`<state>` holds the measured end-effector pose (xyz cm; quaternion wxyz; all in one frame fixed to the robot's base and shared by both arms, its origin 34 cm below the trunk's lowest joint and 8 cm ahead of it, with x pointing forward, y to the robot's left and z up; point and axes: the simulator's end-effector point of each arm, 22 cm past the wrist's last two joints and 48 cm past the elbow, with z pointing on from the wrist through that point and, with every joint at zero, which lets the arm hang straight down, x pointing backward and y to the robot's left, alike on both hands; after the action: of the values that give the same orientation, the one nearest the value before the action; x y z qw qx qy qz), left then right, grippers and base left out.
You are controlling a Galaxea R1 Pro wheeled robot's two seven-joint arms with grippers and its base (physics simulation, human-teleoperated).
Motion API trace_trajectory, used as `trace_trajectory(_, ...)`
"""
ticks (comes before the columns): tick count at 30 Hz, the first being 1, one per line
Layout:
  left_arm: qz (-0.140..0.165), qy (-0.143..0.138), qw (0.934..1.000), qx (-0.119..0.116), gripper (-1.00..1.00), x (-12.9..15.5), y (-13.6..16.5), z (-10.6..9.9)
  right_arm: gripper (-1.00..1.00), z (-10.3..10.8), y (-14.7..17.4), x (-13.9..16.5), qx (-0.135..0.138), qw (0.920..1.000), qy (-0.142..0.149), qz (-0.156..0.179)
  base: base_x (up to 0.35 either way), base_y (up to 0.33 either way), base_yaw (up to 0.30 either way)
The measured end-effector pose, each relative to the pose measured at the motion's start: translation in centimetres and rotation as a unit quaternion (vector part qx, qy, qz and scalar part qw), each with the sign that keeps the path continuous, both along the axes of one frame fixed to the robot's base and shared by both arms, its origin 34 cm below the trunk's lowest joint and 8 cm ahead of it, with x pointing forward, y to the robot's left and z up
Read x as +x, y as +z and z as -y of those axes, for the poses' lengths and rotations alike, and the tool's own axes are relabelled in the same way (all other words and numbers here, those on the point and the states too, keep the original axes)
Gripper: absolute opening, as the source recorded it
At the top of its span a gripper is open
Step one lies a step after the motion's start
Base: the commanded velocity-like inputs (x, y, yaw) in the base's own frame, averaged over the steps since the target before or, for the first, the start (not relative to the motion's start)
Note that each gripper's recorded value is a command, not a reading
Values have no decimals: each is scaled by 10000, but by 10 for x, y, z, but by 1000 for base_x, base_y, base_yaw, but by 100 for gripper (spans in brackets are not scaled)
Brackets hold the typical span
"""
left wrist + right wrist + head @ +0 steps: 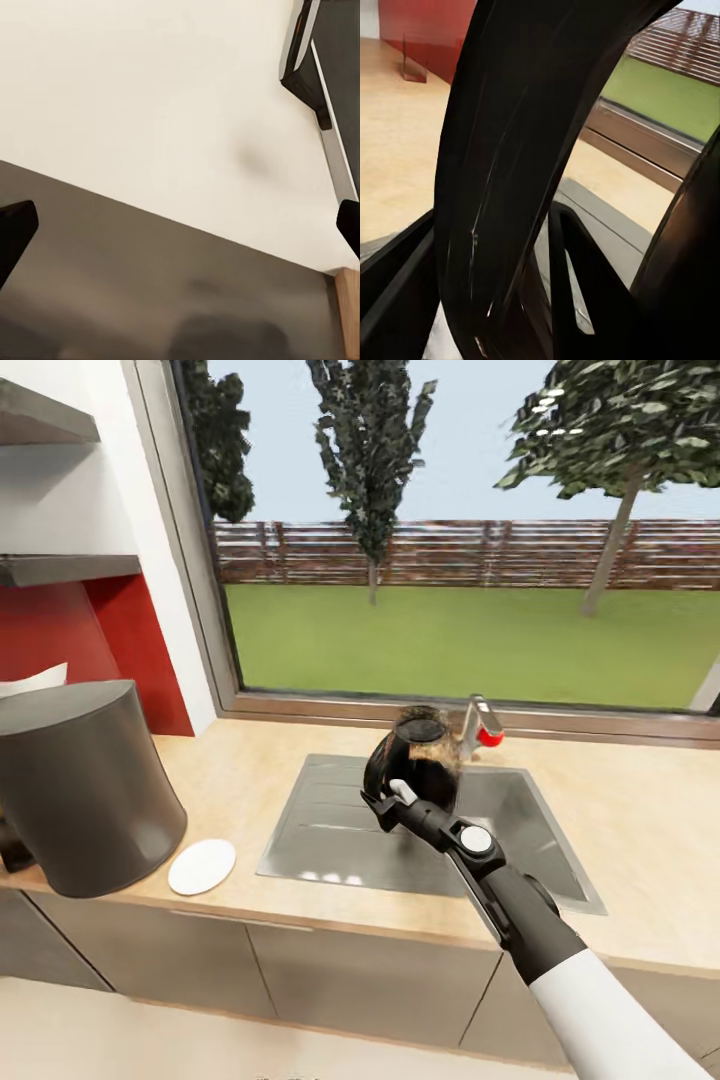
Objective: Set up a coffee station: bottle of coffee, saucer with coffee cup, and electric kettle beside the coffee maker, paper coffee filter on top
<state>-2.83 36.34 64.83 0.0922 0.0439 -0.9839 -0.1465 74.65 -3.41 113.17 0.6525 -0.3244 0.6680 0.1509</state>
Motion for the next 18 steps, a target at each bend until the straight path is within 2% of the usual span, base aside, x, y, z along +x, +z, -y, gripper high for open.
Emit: trace_trajectory(18, -1, 1, 10000, -23, 100, 0, 0, 3, -100, 0, 0, 0, -2, 10000, -5, -1, 0, 0, 272)
